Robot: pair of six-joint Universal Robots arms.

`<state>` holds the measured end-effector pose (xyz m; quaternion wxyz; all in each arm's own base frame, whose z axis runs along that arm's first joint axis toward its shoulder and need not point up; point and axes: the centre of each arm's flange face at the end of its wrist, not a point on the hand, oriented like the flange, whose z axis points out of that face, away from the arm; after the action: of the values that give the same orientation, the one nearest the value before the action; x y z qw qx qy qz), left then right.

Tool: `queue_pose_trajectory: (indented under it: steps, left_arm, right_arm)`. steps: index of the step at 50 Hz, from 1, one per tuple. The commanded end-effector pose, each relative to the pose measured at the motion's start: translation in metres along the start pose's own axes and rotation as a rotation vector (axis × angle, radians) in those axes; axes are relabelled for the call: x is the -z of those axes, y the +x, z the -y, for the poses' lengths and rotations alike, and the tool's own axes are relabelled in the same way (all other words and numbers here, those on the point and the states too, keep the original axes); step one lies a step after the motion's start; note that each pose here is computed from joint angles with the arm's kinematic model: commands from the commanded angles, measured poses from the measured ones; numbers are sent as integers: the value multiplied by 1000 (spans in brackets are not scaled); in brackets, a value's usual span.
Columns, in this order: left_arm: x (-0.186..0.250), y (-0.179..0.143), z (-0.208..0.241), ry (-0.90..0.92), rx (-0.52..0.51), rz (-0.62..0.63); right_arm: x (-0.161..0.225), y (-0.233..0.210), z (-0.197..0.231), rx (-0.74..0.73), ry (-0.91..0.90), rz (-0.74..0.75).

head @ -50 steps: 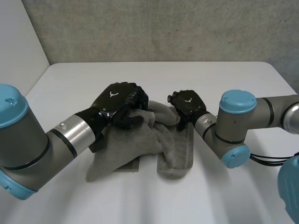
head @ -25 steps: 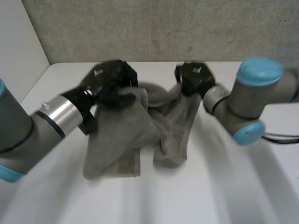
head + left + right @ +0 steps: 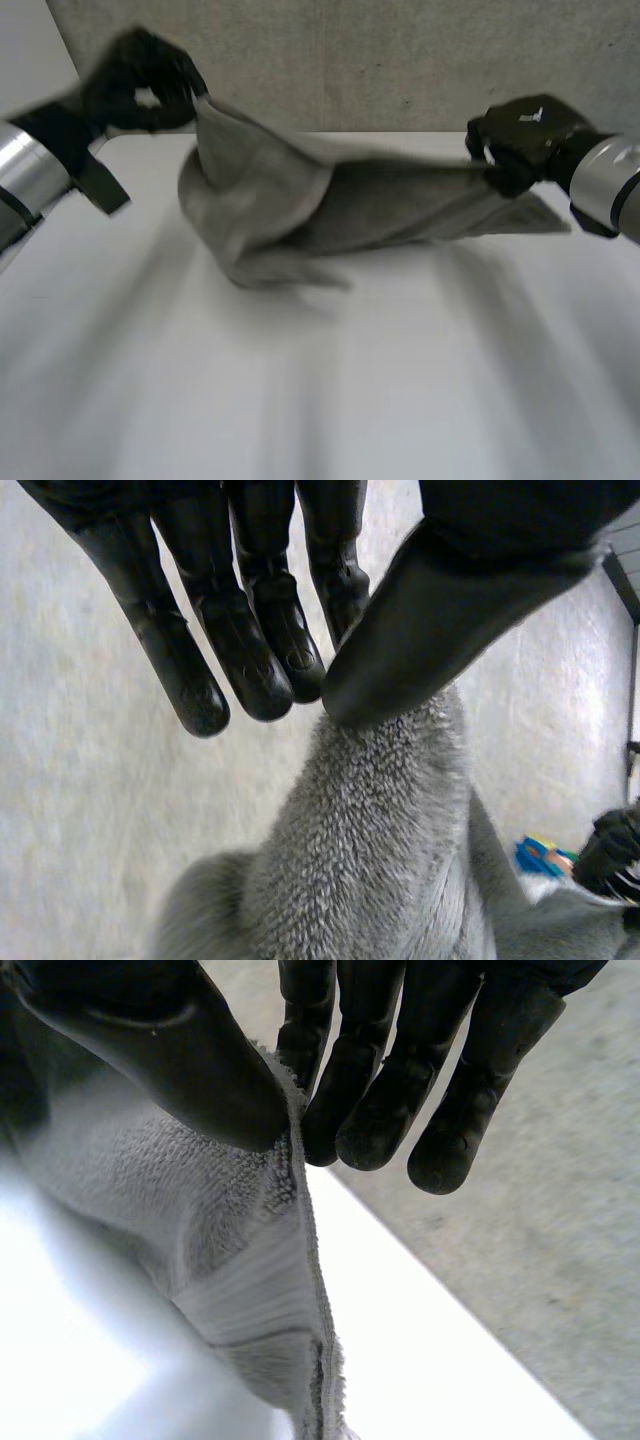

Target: Fold the towel.

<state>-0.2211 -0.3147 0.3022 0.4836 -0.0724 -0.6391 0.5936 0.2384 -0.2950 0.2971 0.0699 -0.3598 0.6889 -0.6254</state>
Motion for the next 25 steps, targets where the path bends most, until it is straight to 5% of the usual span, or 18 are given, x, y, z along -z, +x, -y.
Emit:
queue_pose_trajectory:
  steps: [1, 18, 25]
  left_arm:
    - [11, -19, -81, -208, 114, 7]
    - [-24, -41, -80, -188, -59, -31]
    - [-81, -27, -16, 21, -215, -107]
  right_arm:
    - [8, -23, -12, 8, -48, 62]
    - [-33, -35, -17, 105, -26, 98]
    - [-82, -15, 34, 209, 211, -65]
